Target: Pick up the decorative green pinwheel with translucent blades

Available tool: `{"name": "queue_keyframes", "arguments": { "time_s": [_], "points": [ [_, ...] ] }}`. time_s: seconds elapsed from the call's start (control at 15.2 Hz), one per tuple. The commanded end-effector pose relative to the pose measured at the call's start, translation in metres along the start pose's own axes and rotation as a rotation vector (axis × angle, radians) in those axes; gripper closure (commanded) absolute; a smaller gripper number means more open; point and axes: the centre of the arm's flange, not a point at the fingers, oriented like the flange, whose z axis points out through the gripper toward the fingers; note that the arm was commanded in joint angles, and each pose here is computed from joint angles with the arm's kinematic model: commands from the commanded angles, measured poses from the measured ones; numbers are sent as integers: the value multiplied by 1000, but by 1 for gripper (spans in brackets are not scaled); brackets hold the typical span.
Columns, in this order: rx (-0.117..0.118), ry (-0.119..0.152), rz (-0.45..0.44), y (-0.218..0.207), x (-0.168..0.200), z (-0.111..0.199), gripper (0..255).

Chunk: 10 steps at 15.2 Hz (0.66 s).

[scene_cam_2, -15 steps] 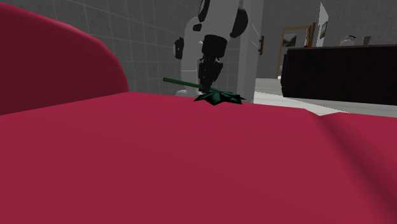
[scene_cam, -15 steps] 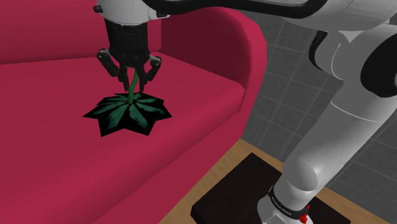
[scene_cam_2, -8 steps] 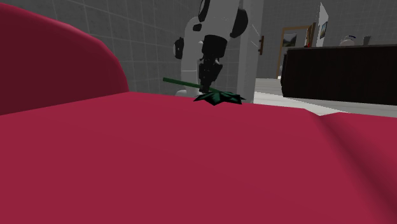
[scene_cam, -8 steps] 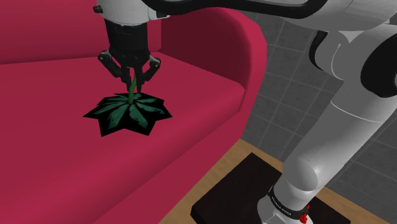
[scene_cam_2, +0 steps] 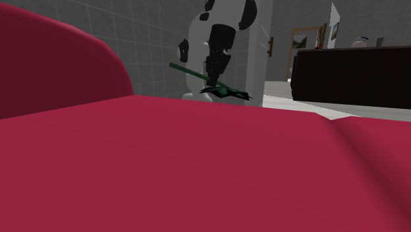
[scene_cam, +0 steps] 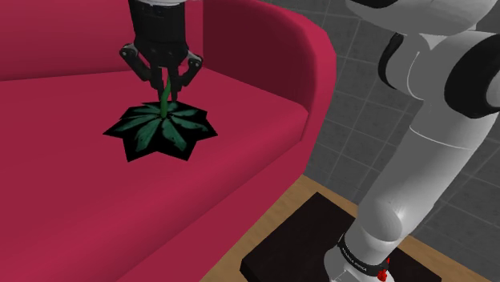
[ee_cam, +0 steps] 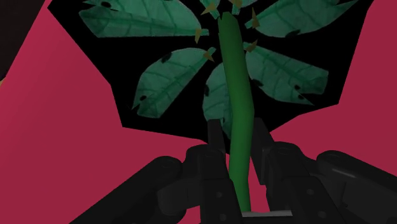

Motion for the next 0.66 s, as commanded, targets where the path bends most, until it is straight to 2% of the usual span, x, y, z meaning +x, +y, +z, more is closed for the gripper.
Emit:
{"name": "queue_keyframes", "arguments": {
  "time_s": [0.0, 0.46, 0.59],
  "points": [
    [0, 0, 1, -1, 3, -11, 255],
    [0, 0, 1, -2, 12, -46, 255],
    [0, 0, 1, -2, 12, -47, 255]
  ]
}}
